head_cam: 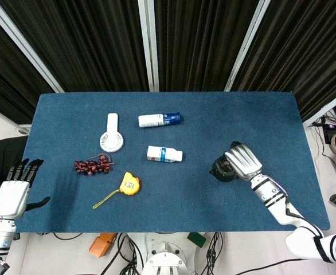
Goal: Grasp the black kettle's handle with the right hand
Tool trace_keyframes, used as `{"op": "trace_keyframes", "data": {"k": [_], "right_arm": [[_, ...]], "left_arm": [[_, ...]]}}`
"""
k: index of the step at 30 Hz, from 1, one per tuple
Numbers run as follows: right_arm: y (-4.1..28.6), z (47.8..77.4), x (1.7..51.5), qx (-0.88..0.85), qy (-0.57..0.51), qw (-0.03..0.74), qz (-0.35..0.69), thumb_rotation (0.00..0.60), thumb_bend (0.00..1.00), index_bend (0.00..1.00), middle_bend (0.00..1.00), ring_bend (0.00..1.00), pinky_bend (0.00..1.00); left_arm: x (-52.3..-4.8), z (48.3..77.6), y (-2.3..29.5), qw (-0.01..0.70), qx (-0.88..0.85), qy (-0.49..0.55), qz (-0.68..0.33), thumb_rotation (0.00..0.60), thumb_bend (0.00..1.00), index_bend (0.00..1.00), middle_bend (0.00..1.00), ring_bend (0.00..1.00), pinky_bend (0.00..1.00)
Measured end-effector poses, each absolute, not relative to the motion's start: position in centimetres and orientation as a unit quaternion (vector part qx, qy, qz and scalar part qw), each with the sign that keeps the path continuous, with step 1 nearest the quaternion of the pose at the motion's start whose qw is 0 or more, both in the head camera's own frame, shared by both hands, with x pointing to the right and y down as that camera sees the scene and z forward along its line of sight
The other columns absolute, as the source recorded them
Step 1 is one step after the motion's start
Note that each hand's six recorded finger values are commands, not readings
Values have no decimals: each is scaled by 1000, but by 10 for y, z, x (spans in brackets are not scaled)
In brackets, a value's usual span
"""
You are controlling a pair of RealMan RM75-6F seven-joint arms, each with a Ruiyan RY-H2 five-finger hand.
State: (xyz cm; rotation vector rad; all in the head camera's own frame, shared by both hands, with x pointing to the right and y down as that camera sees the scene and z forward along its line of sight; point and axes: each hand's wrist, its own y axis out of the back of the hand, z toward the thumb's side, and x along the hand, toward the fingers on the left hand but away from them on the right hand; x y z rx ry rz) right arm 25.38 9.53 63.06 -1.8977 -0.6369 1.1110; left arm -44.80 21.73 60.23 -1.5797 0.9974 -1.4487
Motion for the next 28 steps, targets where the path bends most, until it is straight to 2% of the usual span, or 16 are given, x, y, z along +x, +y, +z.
{"op": "trace_keyframes", "data": {"k": [16,28], "right_arm": [[96,644,231,-716,-189,496,453,366,720,1000,1000,1000,469],[96,646,226,-707,-183,508,457,369,719,1000,1000,1000,471]], "left_arm": [[-450,605,218,376,-618,392,-568,600,125,81,100,23,0],[-451,605,218,375,-618,393,-568,600,125,81,100,23,0]]}}
